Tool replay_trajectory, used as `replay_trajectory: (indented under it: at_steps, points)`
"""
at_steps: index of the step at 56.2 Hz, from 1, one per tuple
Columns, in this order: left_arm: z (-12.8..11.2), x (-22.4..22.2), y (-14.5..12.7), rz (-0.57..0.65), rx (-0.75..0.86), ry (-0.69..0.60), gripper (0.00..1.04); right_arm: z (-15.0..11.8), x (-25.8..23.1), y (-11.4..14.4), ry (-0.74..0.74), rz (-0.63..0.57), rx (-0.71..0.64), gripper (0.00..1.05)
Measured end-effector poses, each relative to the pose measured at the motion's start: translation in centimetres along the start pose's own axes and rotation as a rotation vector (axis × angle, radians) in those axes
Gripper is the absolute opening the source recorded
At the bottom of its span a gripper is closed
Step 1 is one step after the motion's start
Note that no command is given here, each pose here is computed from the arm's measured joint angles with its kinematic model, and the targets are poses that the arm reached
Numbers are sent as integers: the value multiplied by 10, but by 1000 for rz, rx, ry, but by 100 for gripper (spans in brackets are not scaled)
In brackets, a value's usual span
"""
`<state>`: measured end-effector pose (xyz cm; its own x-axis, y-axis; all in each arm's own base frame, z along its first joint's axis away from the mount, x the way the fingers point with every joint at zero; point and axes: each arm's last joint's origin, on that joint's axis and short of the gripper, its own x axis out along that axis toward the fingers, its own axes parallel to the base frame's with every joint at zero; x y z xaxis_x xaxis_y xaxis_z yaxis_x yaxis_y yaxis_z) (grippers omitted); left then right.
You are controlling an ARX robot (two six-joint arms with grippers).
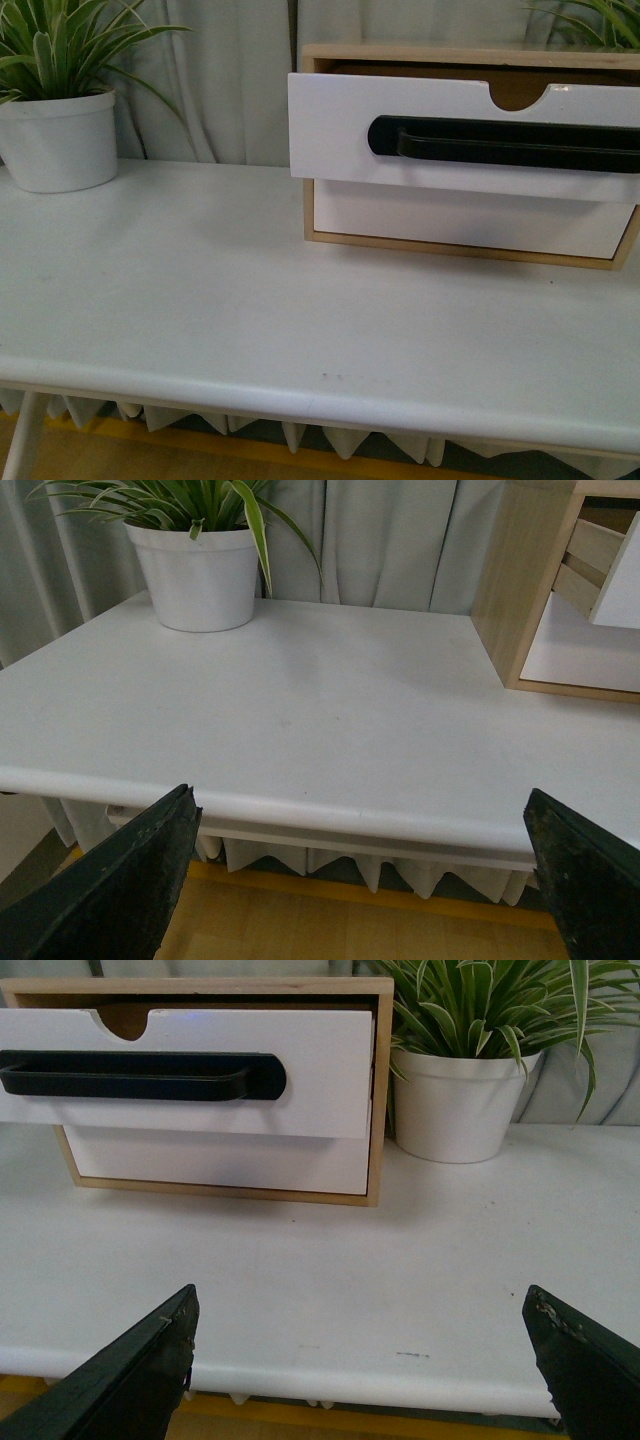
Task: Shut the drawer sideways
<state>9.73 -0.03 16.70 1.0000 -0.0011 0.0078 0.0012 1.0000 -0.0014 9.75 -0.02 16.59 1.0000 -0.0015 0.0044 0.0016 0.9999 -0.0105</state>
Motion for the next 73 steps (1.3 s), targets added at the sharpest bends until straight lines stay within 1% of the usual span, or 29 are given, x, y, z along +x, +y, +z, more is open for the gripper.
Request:
replay_trajectory:
  at_steps: [55, 57, 58, 59, 60, 61, 65, 69, 73]
  points:
    - [0, 0, 0, 0, 0, 0, 98, 0, 0, 0, 0, 0, 0, 95]
    - [0, 0, 0, 0, 0, 0, 98, -1, 0, 0, 24, 5, 6, 95]
    - [0, 0, 0, 15, 2, 6, 98, -1, 0, 0, 70, 12, 14, 95]
    - [-1, 0, 0, 56, 19, 39, 98, 0, 0, 0, 101, 15, 16, 95]
    - [-1, 0, 0, 88, 41, 62, 98, 0, 0, 1, 164, 23, 21, 95]
    - [-2, 0, 0, 134, 67, 116, 98, 0, 1, 1, 223, 30, 25, 95]
    - [-5, 1, -2, 252, 151, 245, 98, -1, 2, 1, 337, 44, 37, 95]
    - [-7, 2, -4, 302, 224, 286, 98, 2, 5, 0, 374, 64, 46, 95]
    - [-3, 4, -6, 319, 273, 272, 98, 9, 8, 0, 370, 77, 37, 95]
